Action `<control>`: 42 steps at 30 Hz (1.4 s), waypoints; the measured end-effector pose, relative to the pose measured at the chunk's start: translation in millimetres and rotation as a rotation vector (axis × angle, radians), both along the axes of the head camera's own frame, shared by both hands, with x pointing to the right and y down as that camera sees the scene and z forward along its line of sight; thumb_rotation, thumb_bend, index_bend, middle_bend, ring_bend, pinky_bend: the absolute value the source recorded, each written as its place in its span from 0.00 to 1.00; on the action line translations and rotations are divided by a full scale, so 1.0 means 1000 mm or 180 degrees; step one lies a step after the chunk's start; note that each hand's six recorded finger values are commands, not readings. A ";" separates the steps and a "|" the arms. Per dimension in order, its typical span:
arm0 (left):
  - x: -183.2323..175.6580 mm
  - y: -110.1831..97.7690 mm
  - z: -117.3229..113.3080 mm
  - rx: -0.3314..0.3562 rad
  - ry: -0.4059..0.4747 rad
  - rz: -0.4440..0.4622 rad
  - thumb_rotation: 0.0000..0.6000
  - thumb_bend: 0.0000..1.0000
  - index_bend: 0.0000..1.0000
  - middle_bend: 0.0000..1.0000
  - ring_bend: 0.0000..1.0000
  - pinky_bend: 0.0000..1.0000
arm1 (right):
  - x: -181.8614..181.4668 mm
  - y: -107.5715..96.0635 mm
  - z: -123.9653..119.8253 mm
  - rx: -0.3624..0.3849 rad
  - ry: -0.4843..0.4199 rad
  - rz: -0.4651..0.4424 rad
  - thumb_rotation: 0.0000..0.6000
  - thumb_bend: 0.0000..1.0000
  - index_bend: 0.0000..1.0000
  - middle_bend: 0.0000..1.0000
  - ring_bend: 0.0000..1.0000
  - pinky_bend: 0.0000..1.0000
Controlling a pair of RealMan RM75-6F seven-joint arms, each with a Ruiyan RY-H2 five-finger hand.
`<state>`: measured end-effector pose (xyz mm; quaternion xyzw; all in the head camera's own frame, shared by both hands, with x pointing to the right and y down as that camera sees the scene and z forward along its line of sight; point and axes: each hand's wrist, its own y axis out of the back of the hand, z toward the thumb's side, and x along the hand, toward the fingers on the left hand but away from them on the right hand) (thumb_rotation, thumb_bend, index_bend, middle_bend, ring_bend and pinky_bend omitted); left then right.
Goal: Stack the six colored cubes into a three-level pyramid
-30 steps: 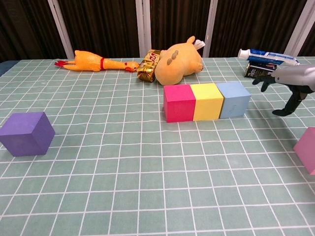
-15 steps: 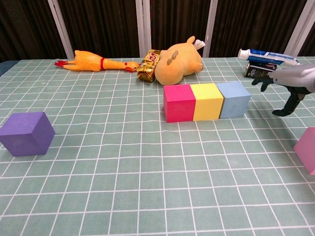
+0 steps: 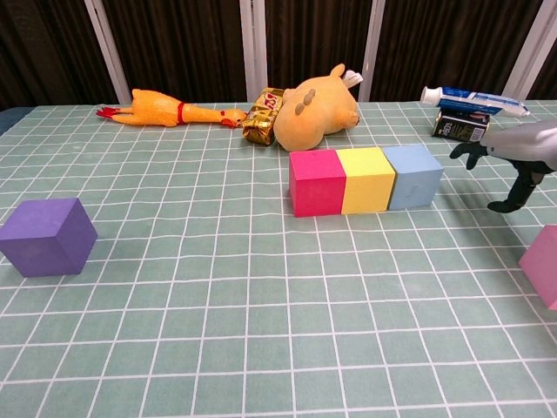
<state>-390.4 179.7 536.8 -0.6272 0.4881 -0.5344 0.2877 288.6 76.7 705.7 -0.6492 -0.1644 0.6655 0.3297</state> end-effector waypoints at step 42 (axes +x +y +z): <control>-0.001 0.000 -0.001 -0.0002 0.0027 -0.0005 1.00 0.10 0.00 0.04 0.00 0.03 | -0.026 0.015 0.000 -0.0110 -0.0151 -0.0137 1.00 0.39 0.03 0.19 0.01 0.00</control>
